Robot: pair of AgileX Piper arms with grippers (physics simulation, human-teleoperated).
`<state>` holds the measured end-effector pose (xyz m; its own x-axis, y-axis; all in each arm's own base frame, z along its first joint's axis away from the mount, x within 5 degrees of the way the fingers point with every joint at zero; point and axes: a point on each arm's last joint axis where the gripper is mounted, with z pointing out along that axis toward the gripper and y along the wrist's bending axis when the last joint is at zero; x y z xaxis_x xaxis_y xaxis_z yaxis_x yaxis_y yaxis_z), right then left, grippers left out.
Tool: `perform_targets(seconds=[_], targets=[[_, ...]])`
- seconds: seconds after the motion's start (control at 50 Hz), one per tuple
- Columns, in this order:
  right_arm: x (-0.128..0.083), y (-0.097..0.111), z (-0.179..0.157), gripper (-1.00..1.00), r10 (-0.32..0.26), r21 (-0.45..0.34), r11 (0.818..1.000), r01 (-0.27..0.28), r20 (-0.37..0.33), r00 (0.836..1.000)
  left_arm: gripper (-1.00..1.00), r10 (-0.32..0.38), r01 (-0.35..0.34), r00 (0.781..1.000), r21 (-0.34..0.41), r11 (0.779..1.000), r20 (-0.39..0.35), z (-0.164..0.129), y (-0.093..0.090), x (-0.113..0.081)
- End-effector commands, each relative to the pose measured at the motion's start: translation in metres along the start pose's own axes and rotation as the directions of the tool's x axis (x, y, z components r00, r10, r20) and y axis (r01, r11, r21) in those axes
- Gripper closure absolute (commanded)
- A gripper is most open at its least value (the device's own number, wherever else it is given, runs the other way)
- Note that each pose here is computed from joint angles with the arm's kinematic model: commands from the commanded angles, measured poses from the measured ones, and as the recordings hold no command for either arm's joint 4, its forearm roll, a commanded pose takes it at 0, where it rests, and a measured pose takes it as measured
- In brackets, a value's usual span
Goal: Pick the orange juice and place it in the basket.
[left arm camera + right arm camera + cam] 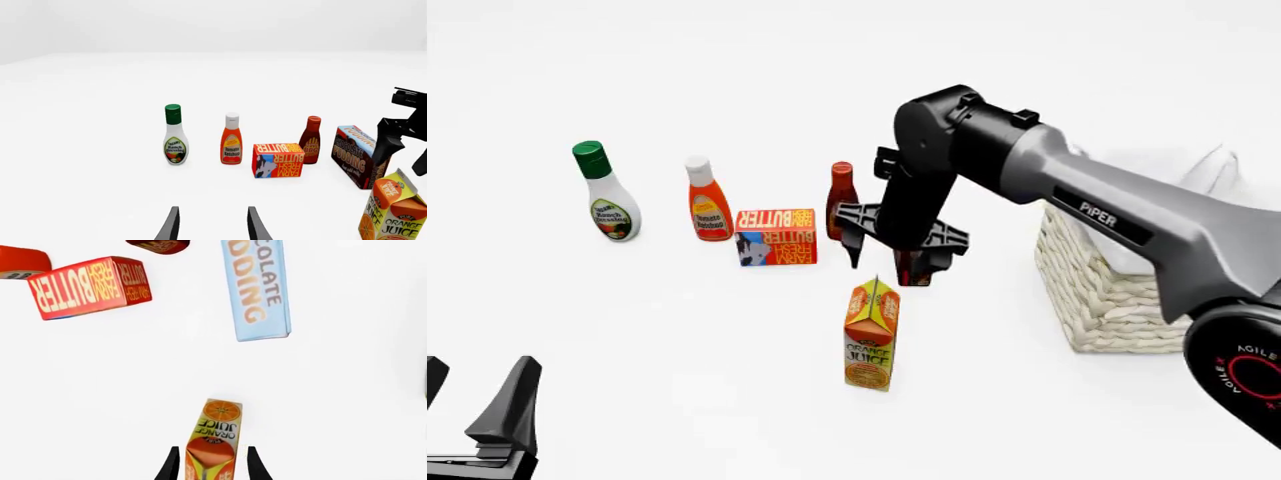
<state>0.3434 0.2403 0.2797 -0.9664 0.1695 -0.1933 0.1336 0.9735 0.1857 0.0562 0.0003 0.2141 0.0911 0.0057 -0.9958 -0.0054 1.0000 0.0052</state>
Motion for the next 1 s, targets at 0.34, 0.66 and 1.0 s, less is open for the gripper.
perform_targets(seconds=[0.34, 0.66, 1.0], targets=[[0.017, 0.004, 0.020, -1.00, -0.019, 0.014, 1.000, 0.019, -0.027, 0.999, -1.00, -0.002, 0.002, 1.000, -0.001, 1.000, -0.002, 0.000, 0.000, 0.000], [0.036, 0.001, 0.027, -1.00, -0.003, 0.008, 1.000, 0.003, -0.031, 1.000, -1.00, -0.002, 0.002, 1.000, -0.001, 1.000, -0.002, 0.000, 0.000, 0.000], [0.069, 0.005, 0.034, -1.00, 0.009, -0.013, 1.000, -0.010, -0.035, 0.999, -1.00, -0.002, 0.002, 1.000, 0.000, 1.000, -0.002, 0.000, 0.000, 0.000]])
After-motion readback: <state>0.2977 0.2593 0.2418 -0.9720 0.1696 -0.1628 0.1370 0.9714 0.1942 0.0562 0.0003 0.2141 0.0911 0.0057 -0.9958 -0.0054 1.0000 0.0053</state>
